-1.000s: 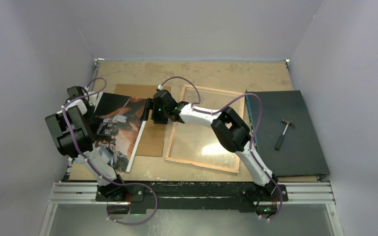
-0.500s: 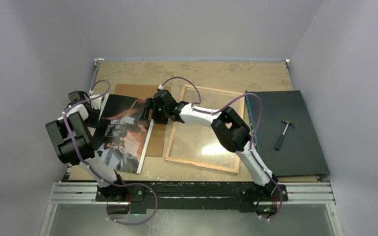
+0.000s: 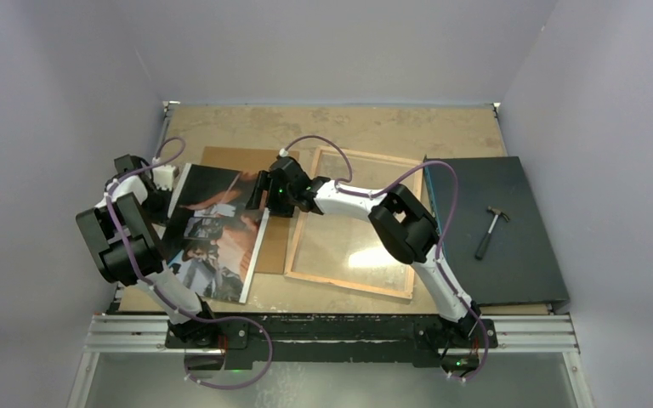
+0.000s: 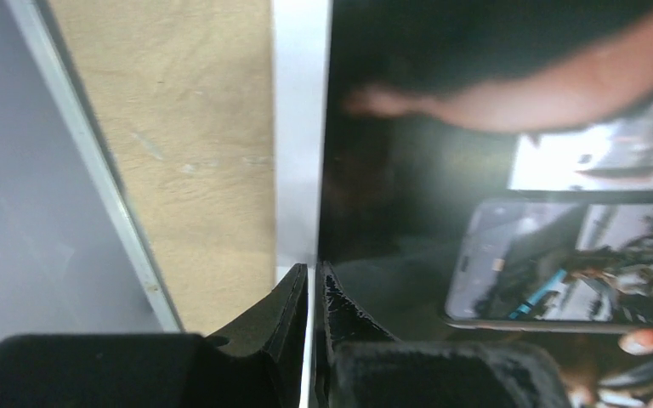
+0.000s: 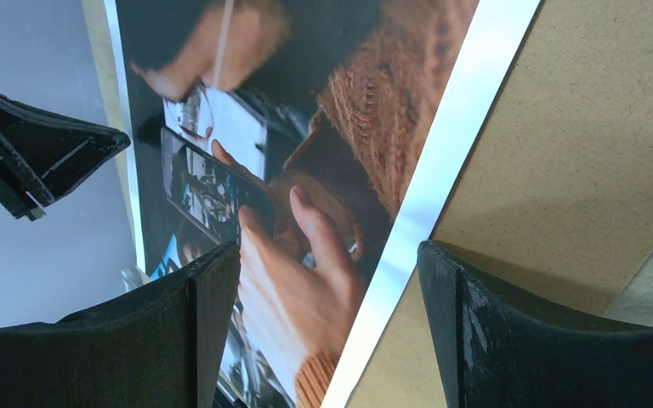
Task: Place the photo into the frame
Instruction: Pick up the photo at the center of the board.
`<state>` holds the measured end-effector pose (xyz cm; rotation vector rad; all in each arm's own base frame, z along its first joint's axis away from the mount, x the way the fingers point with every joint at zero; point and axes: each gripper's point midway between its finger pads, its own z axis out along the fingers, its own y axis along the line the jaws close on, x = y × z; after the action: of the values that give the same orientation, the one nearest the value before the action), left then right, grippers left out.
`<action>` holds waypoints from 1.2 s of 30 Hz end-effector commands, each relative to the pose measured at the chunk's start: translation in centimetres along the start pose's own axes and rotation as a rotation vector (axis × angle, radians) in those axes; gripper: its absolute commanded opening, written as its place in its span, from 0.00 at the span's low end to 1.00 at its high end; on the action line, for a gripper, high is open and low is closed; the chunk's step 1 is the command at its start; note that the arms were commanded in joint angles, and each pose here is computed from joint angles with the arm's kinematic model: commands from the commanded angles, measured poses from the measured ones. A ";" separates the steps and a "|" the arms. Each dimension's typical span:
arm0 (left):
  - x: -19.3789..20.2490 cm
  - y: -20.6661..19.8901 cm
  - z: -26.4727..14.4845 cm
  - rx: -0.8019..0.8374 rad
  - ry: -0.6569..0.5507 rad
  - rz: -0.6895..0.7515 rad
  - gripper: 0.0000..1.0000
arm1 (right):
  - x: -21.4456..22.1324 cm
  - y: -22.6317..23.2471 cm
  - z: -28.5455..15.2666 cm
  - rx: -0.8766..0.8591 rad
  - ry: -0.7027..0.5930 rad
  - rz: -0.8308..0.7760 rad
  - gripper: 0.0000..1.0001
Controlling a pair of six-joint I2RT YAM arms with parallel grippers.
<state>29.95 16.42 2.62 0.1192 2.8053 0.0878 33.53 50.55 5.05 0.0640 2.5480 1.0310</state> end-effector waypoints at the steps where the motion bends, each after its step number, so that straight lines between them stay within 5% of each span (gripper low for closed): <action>1: -1.4 3.1 0.6 -0.118 -0.035 -0.015 0.06 | 1.6 -3.8 -0.4 0.129 0.056 0.018 0.80; 13: -2.4 7.1 1.0 -0.320 -0.115 -0.085 0.08 | 2.0 -4.5 -0.4 0.146 0.061 0.018 0.80; 28: 2.1 -2.3 3.1 0.130 0.018 -0.071 0.07 | 2.7 -4.9 -0.1 0.143 0.087 0.026 0.81; 36: 3.6 -4.8 3.7 0.163 0.062 -0.018 0.06 | 2.8 -4.1 -0.1 0.104 0.102 0.075 0.81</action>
<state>32.08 17.79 1.42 0.0920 2.7005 0.1546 33.36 50.52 5.02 0.0928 2.5553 1.0734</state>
